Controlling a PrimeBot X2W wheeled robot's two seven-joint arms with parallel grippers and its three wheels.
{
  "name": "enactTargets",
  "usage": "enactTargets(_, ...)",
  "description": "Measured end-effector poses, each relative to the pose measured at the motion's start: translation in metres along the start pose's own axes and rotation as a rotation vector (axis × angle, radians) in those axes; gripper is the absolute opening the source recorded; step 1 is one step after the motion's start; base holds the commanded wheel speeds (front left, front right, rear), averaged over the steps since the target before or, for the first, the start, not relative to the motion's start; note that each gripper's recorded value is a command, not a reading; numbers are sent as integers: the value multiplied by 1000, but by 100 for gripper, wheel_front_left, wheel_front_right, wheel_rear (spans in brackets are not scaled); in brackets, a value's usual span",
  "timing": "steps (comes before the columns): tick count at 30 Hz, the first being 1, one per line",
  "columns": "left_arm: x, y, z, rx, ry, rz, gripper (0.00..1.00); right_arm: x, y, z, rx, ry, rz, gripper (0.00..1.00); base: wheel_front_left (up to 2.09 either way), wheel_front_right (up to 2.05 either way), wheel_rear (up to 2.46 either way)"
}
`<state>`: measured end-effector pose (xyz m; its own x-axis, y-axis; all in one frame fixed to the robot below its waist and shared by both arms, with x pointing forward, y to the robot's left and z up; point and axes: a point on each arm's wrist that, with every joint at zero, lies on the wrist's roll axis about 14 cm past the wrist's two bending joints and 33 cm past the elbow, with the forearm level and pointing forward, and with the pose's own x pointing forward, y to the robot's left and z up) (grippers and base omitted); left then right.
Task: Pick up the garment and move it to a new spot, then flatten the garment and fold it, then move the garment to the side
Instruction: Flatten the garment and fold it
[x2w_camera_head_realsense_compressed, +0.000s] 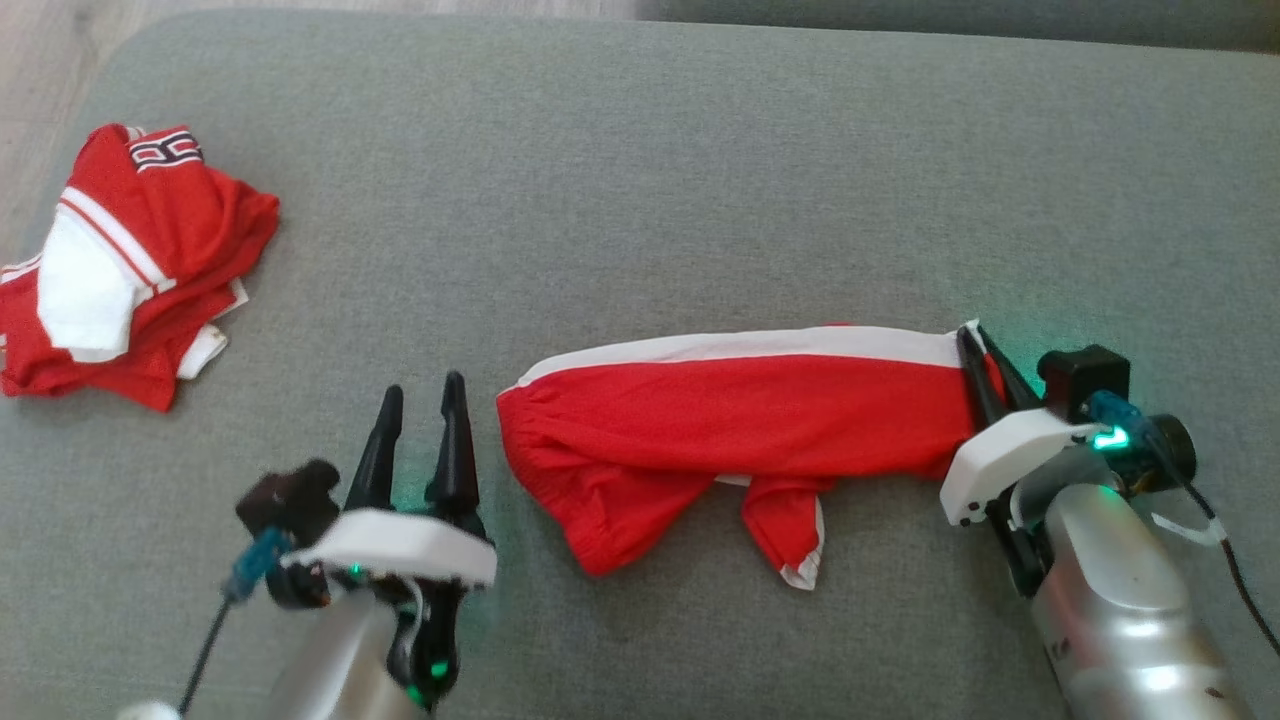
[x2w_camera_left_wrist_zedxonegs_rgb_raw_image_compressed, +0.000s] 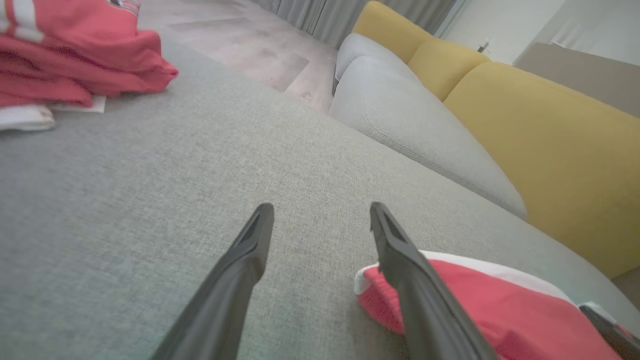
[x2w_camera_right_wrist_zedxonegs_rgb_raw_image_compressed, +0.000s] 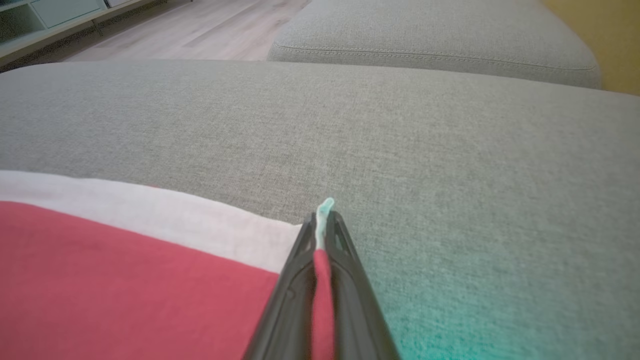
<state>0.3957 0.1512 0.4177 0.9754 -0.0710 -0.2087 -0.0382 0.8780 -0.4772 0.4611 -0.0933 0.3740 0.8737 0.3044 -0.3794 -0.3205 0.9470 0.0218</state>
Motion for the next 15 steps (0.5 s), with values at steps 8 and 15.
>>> enactTargets(8,29,-24,-11,-227,147,-46,100,-3,0,-1,-7,-6,1,0,0,0,0)
enactTargets(15,24,-39,-31,-285,277,-81,100,-5,1,-1,-6,-9,3,0,0,0,0)
